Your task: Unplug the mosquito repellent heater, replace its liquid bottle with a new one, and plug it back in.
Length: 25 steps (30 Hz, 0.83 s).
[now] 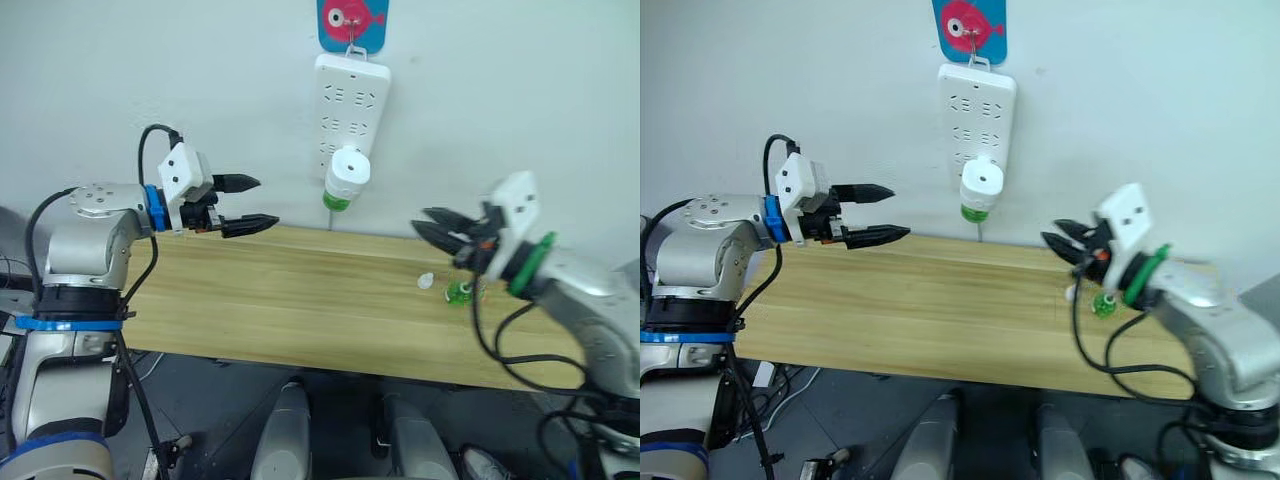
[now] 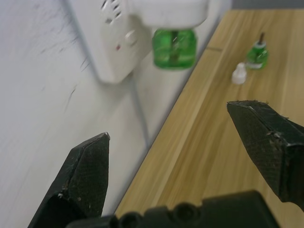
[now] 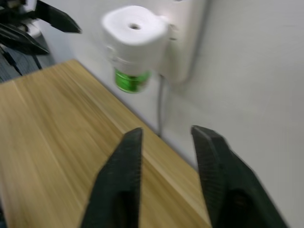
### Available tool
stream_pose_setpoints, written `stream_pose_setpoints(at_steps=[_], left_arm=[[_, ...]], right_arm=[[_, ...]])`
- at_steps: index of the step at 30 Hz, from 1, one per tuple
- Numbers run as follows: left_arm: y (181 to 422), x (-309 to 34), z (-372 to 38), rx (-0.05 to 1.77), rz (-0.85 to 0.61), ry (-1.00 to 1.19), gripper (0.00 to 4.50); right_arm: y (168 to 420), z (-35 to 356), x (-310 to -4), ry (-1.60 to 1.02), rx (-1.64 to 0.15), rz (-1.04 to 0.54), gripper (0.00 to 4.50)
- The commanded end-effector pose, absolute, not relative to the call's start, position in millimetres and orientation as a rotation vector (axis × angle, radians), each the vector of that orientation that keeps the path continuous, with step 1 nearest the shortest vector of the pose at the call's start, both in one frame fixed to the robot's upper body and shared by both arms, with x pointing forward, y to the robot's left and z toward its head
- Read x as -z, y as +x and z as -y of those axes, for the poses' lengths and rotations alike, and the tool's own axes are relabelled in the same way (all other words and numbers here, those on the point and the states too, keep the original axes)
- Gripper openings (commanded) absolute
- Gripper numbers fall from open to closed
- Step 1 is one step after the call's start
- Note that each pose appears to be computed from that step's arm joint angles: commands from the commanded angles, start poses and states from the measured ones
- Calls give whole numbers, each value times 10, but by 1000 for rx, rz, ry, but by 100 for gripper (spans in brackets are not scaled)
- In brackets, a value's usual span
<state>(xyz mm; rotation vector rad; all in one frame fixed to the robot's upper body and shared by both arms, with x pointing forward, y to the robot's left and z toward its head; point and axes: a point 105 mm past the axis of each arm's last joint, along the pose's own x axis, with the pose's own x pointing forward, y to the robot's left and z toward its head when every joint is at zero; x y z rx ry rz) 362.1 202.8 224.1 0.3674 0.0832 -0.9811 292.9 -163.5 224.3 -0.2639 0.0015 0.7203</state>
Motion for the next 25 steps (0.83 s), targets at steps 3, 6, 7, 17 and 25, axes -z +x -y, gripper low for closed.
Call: stream_pose_setpoints(at_steps=[3,6,7,17,25], left_arm=[[3639,-2344,-2345,866,-49,416,450],[3650,-2317,-2405,849,-62,431,450],[3652,-2313,-2409,848,-63,433,450],[3651,-2298,-2394,854,-56,430,450],[3645,-2263,-2426,848,-60,439,450]], right_arm=[[2861,1986,-2330,-315,-723,5,384],[2862,2076,-2278,-316,-721,-16,448],[2874,2090,-2273,-322,-711,-12,448],[3027,2391,-2199,-312,-517,-10,448],[3058,2749,-2040,-332,-354,-21,448]])
